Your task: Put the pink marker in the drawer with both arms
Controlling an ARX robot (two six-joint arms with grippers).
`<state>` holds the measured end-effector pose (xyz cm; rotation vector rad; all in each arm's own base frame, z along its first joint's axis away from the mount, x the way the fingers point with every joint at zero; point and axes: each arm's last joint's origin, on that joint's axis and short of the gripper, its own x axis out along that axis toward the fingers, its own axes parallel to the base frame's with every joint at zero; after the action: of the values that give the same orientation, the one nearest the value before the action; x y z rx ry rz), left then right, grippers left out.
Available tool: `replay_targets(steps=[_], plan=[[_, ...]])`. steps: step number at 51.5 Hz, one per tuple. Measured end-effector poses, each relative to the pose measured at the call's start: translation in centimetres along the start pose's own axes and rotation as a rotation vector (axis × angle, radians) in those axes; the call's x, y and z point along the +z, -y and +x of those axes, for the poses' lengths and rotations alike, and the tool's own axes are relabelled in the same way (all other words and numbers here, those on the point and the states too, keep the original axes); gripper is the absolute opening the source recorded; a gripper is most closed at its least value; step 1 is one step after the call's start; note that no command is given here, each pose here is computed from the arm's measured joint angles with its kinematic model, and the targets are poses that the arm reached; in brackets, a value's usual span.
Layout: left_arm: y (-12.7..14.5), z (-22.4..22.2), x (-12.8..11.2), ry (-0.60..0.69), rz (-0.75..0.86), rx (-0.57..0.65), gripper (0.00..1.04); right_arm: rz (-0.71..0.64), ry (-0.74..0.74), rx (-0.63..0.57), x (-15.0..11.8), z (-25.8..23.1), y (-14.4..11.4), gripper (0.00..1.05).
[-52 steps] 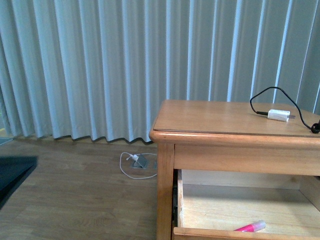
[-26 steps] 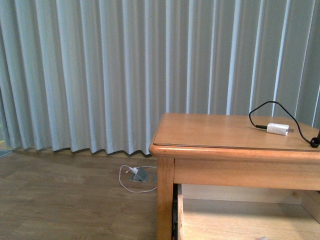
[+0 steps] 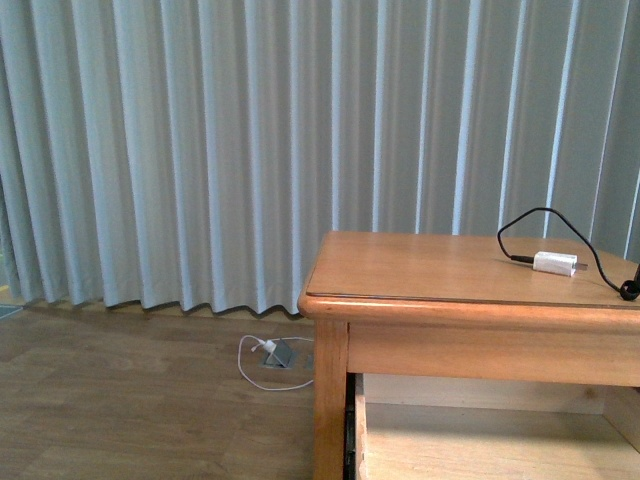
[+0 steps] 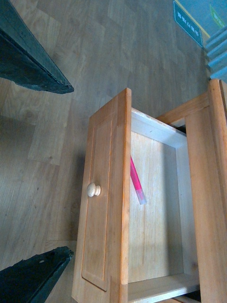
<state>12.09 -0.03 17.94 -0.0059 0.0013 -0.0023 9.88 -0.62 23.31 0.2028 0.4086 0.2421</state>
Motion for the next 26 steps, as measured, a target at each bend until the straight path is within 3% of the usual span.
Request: replay_targets(steps=[26], plan=[[0.0, -1.1, -0.5, 0.028, 0.002, -0.001, 0.04, 0.0, 0.0, 0.0, 0.0, 0.0, 0.0, 0.96]])
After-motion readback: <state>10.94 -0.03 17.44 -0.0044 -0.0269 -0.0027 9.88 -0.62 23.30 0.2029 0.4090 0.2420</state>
